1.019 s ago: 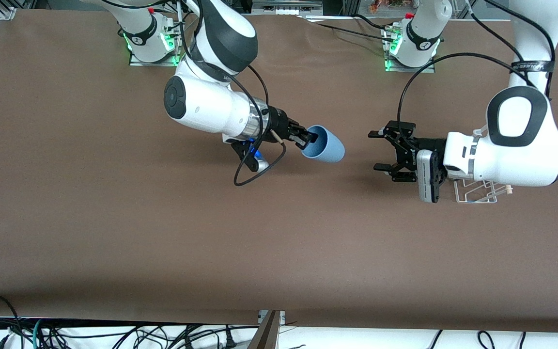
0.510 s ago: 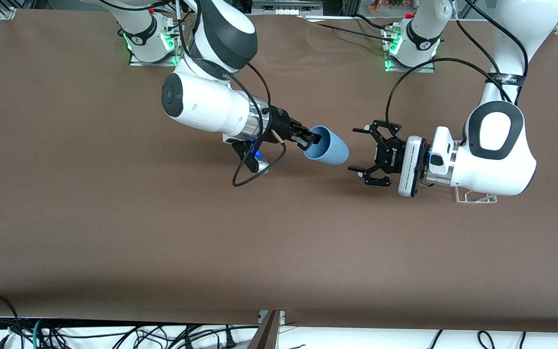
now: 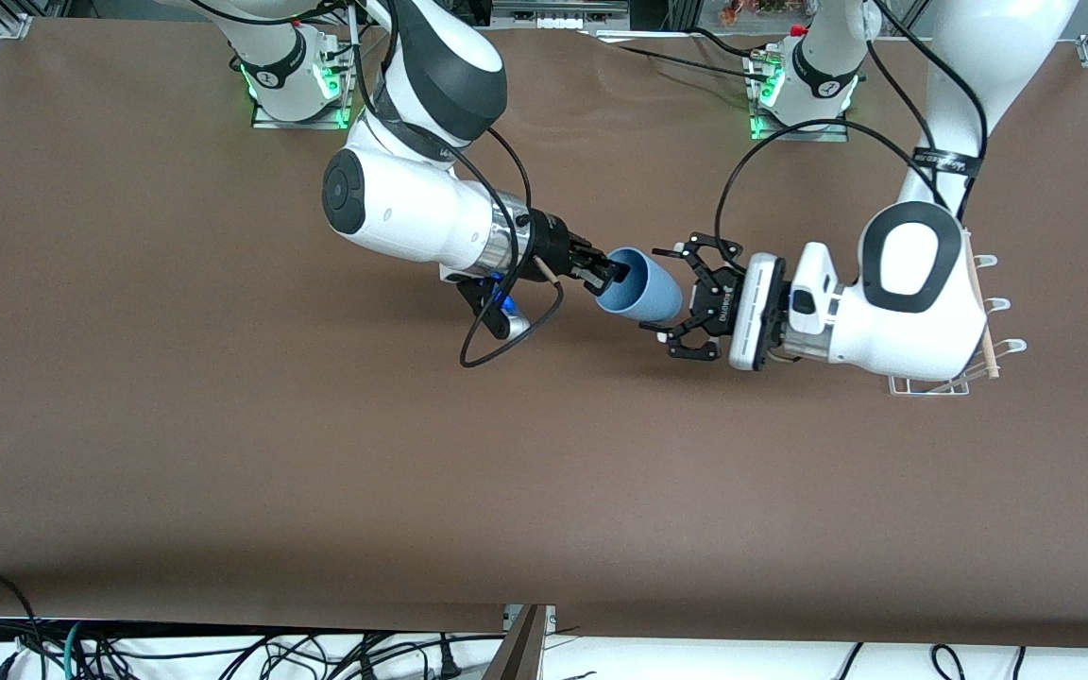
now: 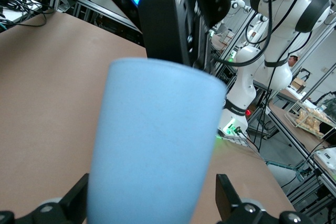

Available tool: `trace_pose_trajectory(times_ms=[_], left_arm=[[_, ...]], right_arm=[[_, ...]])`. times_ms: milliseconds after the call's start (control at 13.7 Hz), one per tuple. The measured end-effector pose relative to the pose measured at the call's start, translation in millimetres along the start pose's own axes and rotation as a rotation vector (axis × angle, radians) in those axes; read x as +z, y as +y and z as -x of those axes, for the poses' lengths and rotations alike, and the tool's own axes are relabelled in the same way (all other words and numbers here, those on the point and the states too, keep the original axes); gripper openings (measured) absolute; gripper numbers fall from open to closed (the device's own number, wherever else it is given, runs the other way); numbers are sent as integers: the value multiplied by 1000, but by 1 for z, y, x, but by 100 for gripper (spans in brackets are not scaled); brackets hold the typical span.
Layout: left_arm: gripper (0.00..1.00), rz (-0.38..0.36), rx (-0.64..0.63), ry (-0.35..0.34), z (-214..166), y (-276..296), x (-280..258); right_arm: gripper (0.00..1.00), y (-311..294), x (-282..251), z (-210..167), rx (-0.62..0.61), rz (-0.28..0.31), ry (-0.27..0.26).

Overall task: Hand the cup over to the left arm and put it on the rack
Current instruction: 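Close the left gripper on the cup's base beside the right gripper, then open the right gripper and withdraw it while the left gripper carries the cup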

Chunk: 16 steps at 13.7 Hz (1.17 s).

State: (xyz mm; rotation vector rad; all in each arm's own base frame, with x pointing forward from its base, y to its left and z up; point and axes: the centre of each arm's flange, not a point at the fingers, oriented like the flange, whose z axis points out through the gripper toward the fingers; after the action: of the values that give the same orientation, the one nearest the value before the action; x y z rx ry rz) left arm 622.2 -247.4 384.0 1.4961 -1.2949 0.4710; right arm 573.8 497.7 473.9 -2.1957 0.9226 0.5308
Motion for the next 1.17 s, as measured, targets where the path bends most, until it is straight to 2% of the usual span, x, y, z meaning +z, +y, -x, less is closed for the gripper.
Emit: trace_pose_trajectory(times_ms=[73,218,364,510,728,874,1019,1165], left_arm=[[93,-5,11,-2,0,-1,3],[72,-11,35,-3,2,-3,3],[72,-11,35,-3,3,-4,3],[72,-7,39,-4,1,-3,6],[72,-7,45,-4,-2,-3,7],[72,-19,49,-2,-4,-3,1],[72,-21,58,-30,-3,-3,-10],[72,-39,74,-129,-7,-2,-29]], right_arm=[[5,1,1,-2,6,8,2],[5,1,3,-2,11,9,-1],[5,1,4,-3,12,9,-1],[20,-2,-1,-3,8,-5,4],[53,-11,-25,-14,12,-36,19],[76,-13,-51,-24,11,-23,19],[96,-12,-93,-37,-11,10,59],[99,-4,-145,-50,-35,71,110]])
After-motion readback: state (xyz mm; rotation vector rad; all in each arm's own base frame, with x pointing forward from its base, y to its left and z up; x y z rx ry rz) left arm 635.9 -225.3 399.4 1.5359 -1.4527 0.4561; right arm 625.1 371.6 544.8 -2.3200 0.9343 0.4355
